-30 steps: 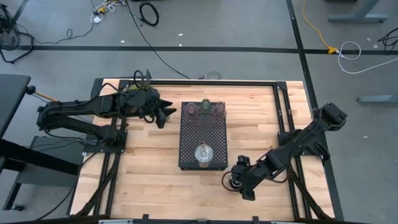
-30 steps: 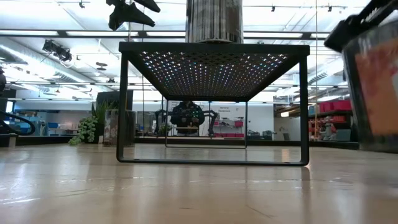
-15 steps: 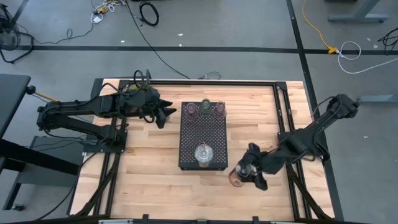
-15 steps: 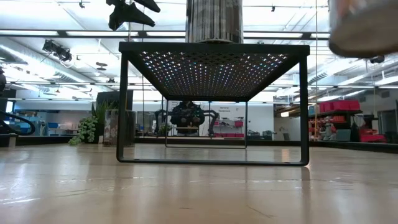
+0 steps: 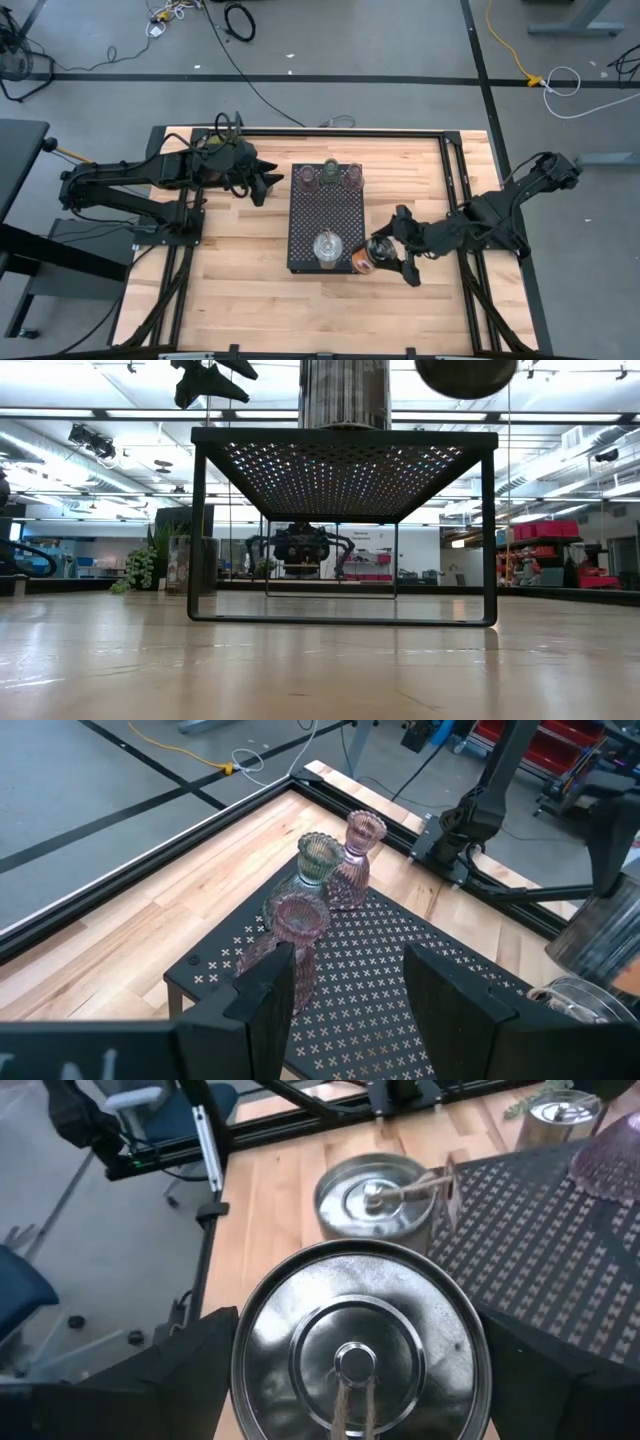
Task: Pick & Place candle stick holders
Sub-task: Put the orange scented candle on the shelf
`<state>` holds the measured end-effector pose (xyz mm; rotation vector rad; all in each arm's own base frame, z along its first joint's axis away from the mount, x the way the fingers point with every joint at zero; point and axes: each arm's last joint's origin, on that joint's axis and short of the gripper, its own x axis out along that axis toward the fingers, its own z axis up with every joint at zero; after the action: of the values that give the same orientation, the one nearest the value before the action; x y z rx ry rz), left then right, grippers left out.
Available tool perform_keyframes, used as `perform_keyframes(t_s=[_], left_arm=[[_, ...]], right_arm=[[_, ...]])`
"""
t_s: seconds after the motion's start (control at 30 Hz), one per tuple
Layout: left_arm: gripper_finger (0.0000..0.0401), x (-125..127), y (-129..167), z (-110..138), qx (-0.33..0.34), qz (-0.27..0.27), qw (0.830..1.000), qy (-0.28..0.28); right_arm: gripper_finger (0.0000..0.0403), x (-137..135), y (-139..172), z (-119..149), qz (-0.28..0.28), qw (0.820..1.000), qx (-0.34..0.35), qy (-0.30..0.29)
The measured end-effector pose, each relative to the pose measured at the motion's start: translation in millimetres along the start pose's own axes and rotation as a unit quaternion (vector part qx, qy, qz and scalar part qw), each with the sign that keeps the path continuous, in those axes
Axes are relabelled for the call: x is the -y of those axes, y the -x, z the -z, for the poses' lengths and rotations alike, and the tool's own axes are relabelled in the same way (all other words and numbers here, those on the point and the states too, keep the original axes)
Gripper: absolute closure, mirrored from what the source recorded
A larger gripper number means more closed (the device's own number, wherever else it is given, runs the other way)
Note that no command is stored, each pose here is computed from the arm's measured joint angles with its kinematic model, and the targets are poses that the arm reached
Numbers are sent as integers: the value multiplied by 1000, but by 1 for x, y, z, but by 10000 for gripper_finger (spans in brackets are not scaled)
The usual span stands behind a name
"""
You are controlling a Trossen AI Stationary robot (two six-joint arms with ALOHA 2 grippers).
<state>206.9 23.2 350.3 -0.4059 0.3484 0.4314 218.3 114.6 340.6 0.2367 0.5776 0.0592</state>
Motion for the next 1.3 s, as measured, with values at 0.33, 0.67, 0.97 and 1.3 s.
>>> perform_keyframes(t_s=[0.33, 0.67, 0.97, 1.3], left_arm=[[211, 0, 0, 0, 0, 0, 1000, 0], [211, 0, 0, 0, 0, 0, 1000, 0], [211, 0, 0, 0, 0, 0, 1000, 0], [211, 0, 0, 0, 0, 0, 1000, 0]], right_arm=[[67, 3, -29, -15, 14, 998, -46, 36], [67, 6, -42, -19, 36, 995, -76, 58], [67, 13, -51, -19, 34, 994, -94, 54], [67, 16, -56, -18, 36, 992, -105, 59]])
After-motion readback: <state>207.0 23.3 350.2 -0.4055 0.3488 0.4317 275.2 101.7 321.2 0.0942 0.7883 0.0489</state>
